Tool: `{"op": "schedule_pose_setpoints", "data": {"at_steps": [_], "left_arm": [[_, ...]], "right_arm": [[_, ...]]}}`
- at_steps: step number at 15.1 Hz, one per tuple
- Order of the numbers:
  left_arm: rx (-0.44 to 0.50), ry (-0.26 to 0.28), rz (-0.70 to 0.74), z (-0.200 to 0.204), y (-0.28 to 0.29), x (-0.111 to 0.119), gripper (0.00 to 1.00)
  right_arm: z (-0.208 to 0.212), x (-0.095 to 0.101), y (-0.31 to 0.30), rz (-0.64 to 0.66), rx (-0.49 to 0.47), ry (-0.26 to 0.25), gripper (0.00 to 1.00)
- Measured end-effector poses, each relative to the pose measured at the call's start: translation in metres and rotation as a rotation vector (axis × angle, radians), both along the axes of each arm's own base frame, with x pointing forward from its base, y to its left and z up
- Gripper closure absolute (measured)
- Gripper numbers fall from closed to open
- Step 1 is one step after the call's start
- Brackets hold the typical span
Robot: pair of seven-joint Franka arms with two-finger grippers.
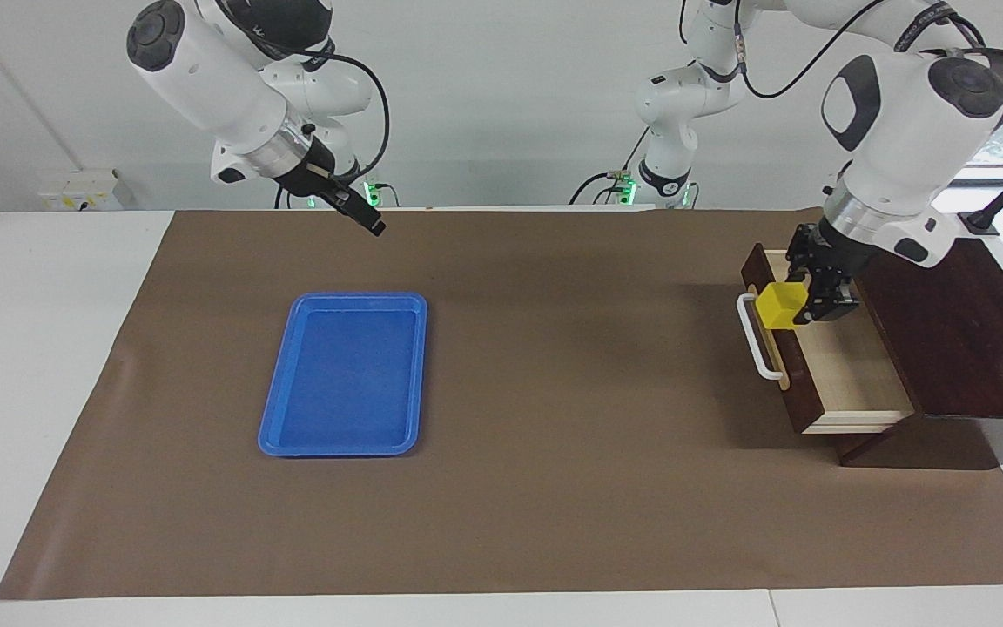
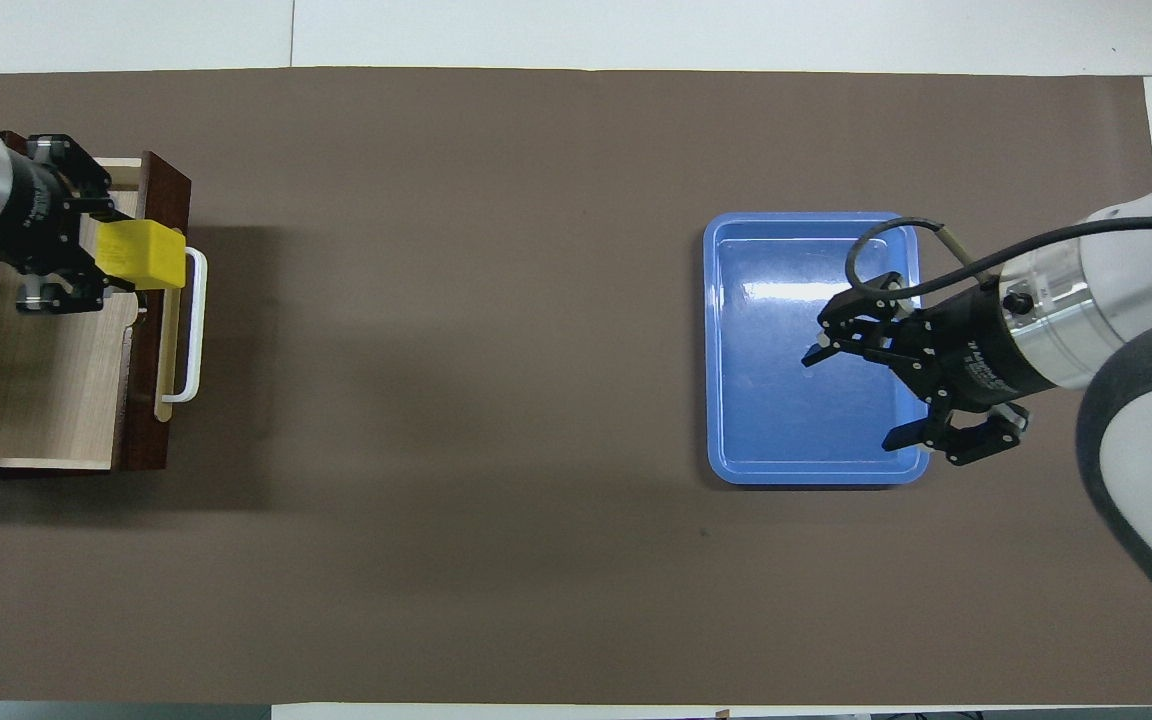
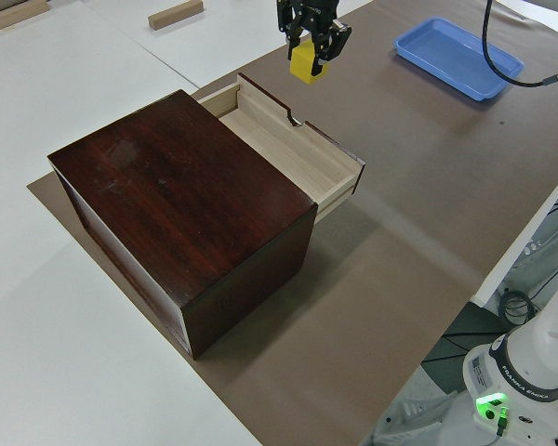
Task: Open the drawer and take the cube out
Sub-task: 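Lift the yellow cube with the left gripper while the right gripper approaches, then move the right gripper to the cube held by the left gripper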
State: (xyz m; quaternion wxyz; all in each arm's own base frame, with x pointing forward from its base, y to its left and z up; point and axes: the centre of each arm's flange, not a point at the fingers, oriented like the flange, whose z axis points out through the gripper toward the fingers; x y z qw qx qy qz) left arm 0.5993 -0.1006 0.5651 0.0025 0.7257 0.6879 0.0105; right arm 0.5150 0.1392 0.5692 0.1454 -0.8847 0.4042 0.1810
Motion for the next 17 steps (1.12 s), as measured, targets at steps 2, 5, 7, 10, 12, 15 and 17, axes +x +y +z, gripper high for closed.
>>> {"op": "schedule_pose_setpoints", "data": {"at_steps": [2, 5, 7, 10, 12, 15, 17], "left_arm": [[0.013, 0.008, 0.033, 0.0, -0.05, -0.013, 0.45], [0.011, 0.017, 0.088, 0.001, -0.101, -0.031, 0.45], [0.005, 0.021, 0.11, 0.001, -0.124, -0.04, 0.45], [-0.001, 0.029, 0.114, -0.002, -0.156, -0.053, 0.45], [-0.003, 0.039, 0.115, -0.007, -0.173, -0.06, 0.45], [-0.003, 0.051, 0.108, -0.013, -0.184, -0.065, 0.45], [0.0, 0.055, 0.109, -0.015, -0.186, -0.066, 0.45]], "right_arm": [[-0.015, 0.005, 0.026, -0.103, 0.05, 0.045, 0.0], [-0.045, 0.019, 0.072, -0.233, 0.113, 0.099, 0.0], [-0.07, 0.027, 0.106, -0.298, 0.156, 0.126, 0.0], [-0.101, 0.036, 0.145, -0.39, 0.223, 0.143, 0.0], [-0.112, 0.039, 0.157, -0.427, 0.265, 0.164, 0.0], [-0.127, 0.039, 0.175, -0.461, 0.302, 0.192, 0.0], [-0.133, 0.041, 0.19, -0.491, 0.31, 0.202, 0.0]]}}
